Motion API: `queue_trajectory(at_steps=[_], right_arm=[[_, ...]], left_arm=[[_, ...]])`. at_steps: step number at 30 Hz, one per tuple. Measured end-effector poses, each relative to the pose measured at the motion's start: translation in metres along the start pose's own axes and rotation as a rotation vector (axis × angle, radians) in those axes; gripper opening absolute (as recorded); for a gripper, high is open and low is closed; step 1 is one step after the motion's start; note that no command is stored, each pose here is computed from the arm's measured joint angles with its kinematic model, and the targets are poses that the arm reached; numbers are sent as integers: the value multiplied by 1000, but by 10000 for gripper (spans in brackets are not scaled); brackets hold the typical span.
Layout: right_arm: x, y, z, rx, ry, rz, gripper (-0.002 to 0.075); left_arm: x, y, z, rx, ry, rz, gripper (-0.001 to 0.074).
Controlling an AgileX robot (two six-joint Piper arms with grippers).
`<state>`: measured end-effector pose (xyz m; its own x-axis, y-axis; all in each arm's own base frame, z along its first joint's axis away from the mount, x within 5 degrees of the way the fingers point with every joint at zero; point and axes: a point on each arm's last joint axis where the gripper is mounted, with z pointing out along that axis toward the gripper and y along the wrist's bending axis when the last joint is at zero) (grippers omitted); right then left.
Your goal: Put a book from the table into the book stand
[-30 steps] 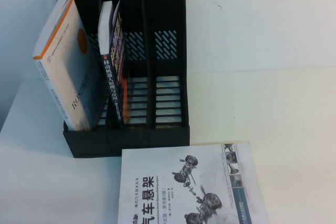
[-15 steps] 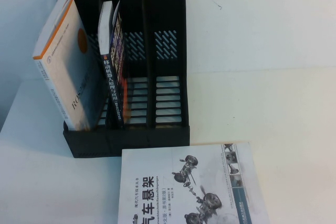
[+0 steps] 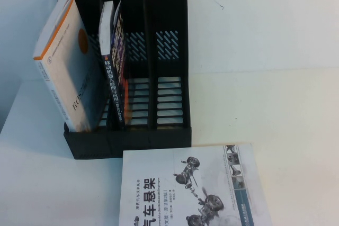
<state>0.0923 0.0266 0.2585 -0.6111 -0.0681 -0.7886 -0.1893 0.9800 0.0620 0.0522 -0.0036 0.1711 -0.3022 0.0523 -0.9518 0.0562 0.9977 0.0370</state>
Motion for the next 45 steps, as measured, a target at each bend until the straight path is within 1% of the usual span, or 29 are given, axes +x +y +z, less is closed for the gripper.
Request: queue_trajectory(at_steps=[15,18,21,24,27,30,32,37,41,43,45], right_arm=[[1,0,0,0,0,2,0],[2,-2,-2,6,-21,24,0],[3,-5,-4,15,-107,40,0],[4,-9,-6,36,-270,0,0],[12,-15,-7,86,-425,-31,0],[30,-20,-3,151,-497,-19,0],[45,-24,2,197,-502,-4,0],[77,-29,16,254,-466,76,0],[91,-30,18,269,-381,133,0],[96,-30,19,270,-340,143,0],[97,-29,18,272,-341,131,0]], left_arm=[[0,0,0,0,0,0,-3],[0,0,0,-1,0,2,-3],[0,0,0,-1,0,2,-3],[0,0,0,-1,0,3,-3],[0,0,0,-1,0,3,-3],[0,0,0,-1,0,3,-3],[0,0,0,-1,0,3,-2],[0,0,0,-1,0,3,-3],[0,0,0,-1,0,3,-3],[0,0,0,-1,0,3,-3],[0,0,0,-1,0,3,-3]])
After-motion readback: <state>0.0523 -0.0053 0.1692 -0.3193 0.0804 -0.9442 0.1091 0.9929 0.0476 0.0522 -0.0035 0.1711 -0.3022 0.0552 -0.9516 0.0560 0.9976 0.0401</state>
